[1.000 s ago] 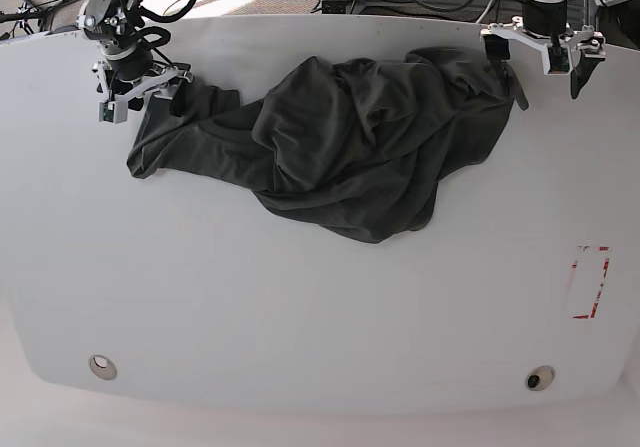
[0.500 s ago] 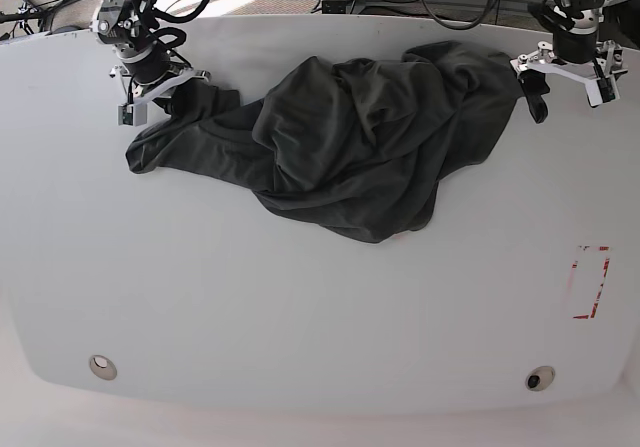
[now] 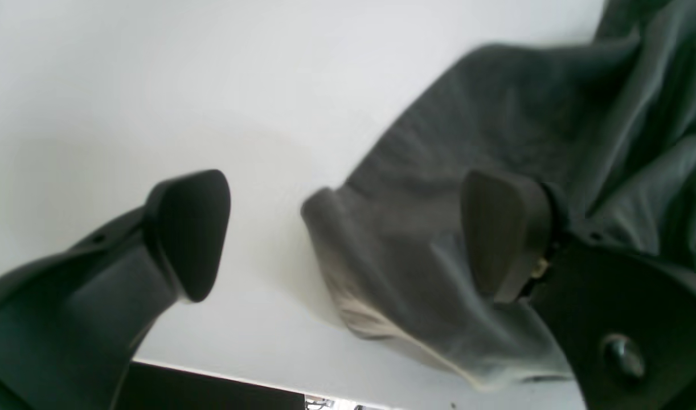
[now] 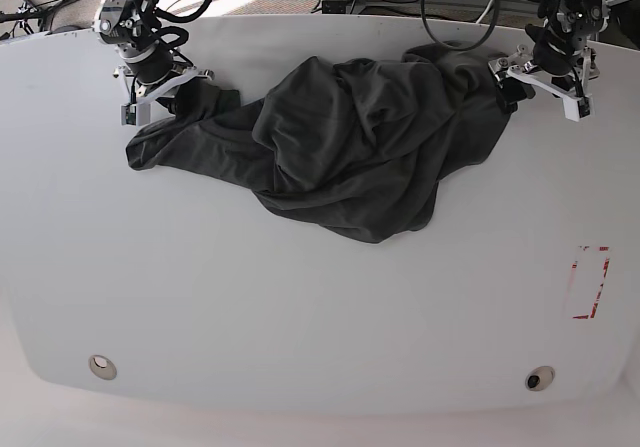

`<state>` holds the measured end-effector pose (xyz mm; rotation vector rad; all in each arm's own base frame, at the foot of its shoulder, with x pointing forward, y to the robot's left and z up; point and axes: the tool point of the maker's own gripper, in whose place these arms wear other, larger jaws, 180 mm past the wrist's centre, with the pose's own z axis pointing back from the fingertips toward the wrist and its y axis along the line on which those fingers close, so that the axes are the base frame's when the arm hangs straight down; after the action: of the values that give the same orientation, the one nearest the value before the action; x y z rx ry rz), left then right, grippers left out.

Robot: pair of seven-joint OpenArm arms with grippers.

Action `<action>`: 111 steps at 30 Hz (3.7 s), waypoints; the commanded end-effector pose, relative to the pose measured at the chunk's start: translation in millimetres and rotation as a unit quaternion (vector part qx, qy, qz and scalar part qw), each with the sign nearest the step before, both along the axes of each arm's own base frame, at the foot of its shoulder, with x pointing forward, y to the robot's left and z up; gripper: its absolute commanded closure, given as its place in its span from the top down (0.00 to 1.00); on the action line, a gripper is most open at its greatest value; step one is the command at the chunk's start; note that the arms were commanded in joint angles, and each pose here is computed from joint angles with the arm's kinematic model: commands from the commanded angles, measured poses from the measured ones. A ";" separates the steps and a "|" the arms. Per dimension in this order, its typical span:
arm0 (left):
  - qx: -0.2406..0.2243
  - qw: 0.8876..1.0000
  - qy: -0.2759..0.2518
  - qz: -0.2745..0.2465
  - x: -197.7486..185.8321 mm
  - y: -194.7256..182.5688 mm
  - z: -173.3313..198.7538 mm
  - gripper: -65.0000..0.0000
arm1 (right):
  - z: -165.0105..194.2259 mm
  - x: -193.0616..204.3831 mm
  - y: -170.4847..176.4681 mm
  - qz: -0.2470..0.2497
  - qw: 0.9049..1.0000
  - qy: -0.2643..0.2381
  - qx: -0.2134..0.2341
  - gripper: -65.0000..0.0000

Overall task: Fold the T-shirt properly
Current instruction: 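Lower both grippers onto the T-shirt edges and pinch the fabric, then lift the T-shirt with both grippers and shake it out stretched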

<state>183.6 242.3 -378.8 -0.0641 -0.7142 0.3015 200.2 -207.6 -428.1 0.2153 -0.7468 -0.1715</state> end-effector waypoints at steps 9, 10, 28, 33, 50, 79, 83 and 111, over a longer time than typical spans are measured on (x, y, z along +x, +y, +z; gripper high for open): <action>-0.017 0.999 0.010 -0.047 -2.8 -16.8 -13.7 0.92 | -3.2 -7.1 -5.3 0.004 1.000 0.019 -0.014 0.02; -0.018 0.999 0.015 -0.044 -5.1 -16.0 -16.8 0.92 | -3.5 -7.7 -5.3 0.004 1.000 0.020 -0.014 0.02; -0.025 0.998 0.044 -0.038 -18.6 -13.1 -34.8 0.43 | -2.3 -5.1 -5.3 0.003 1.000 0.017 -0.014 0.02; -0.025 0.998 0.044 -0.038 -18.5 -12.7 -34.6 0.00 | -2.0 -4.4 -5.3 0.003 1.000 0.016 -0.014 0.02; -0.035 0.987 -0.126 -0.096 60.3 -5.3 78.5 0.00 | 96.5 62.9 -17.2 0.049 0.990 -0.089 -0.098 0.02; 0.125 0.918 -0.334 -0.176 190.5 42.5 307.4 0.00 | 288.7 209.7 -40.1 0.089 0.921 -0.314 -0.214 0.02; 0.151 0.908 -0.357 -0.159 198.5 58.9 339.6 0.00 | 321.4 237.2 -50.4 0.094 0.911 -0.331 -0.230 0.02; 0.118 0.942 -0.294 -0.113 186.5 93.4 282.7 0.00 | 327.1 218.6 -52.0 0.122 0.896 -0.314 -0.289 0.02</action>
<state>373.7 326.7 -115.0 -0.0379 -1.2570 -0.0545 425.5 -251.6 -110.2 -0.1891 -1.3306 0.4058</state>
